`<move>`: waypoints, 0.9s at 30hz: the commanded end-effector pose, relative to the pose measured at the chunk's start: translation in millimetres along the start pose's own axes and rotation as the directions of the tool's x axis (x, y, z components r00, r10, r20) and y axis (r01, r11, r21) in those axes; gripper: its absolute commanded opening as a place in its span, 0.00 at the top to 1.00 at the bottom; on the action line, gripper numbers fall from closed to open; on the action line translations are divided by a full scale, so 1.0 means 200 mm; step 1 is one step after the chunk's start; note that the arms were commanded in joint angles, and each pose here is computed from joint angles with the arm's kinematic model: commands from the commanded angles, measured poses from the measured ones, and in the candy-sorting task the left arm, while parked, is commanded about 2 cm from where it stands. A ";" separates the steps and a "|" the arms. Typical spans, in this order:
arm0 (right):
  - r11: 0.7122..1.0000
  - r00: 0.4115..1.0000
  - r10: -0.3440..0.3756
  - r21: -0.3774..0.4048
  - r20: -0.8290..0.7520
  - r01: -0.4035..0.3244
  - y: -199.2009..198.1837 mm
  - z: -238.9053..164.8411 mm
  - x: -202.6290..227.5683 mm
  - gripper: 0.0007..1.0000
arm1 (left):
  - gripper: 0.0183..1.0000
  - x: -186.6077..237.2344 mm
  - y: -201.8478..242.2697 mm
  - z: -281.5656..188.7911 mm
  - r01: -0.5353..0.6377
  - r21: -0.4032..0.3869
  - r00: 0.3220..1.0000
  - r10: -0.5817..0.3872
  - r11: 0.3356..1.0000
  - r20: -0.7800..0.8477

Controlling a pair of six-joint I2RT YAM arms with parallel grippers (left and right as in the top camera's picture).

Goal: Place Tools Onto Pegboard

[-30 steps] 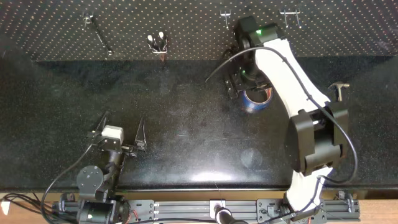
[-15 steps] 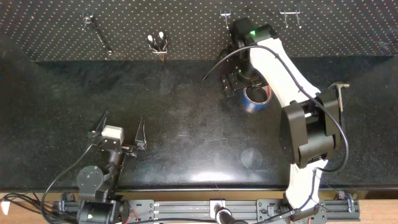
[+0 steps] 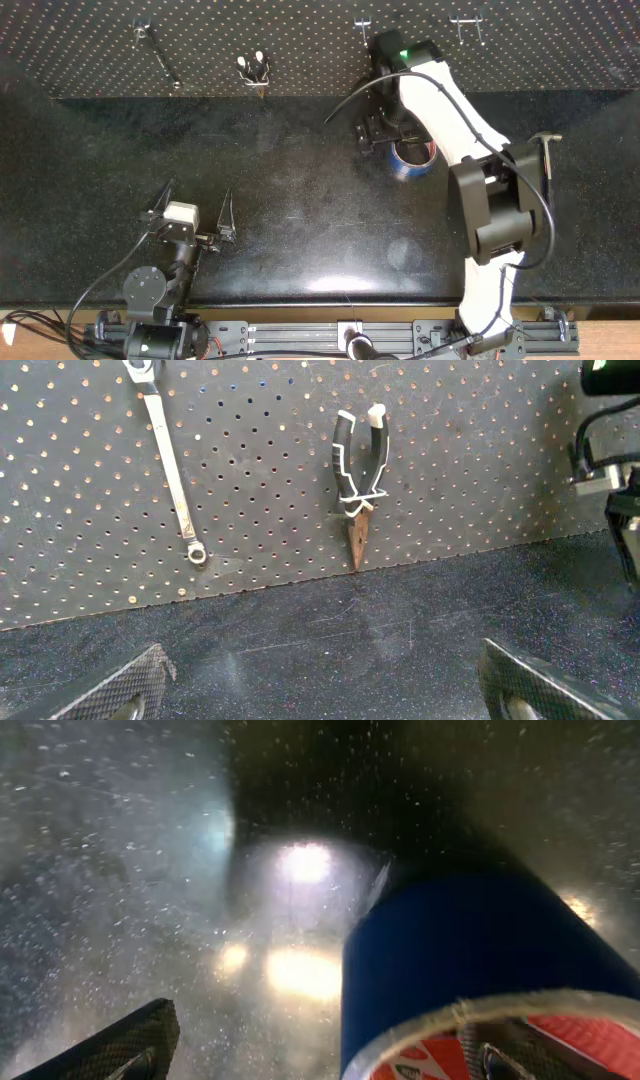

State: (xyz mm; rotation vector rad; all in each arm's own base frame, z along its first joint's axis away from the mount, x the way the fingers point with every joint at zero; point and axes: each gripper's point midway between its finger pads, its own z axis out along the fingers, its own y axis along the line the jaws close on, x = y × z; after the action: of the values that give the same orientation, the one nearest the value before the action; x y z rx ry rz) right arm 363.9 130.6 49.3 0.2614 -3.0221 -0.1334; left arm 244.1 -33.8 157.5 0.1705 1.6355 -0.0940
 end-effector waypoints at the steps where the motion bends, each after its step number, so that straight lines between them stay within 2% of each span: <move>1: 0.999 0.999 0.041 -0.012 -0.023 -0.042 0.02 0.05 -0.01 0.08 | 0.00 0.00 -0.02 0.00 -0.012 0.020 1.000 0.012 1.000 0.004; 10: 0.998 0.999 0.051 -0.039 -0.018 -0.052 0.04 0.09 -0.03 0.08 | 0.00 0.00 -0.02 0.00 -0.012 0.020 1.000 0.012 1.000 0.004; 22: 0.996 0.992 0.087 -0.016 -0.091 -0.089 0.02 0.17 0.01 0.08 | 0.01 0.00 -0.02 0.00 -0.012 0.020 1.000 0.012 1.000 0.004; 27: 0.995 0.989 0.096 -0.011 -0.112 -0.097 0.02 0.17 0.04 0.14 | 0.01 0.00 -0.02 0.00 -0.012 0.020 1.000 0.012 1.000 0.004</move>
State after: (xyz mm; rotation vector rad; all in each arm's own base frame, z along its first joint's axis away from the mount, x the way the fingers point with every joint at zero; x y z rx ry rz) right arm 355.7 132.5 24.8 0.1405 -2.9452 -0.1324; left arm 244.1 -33.8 157.5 0.1705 1.6355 -0.0940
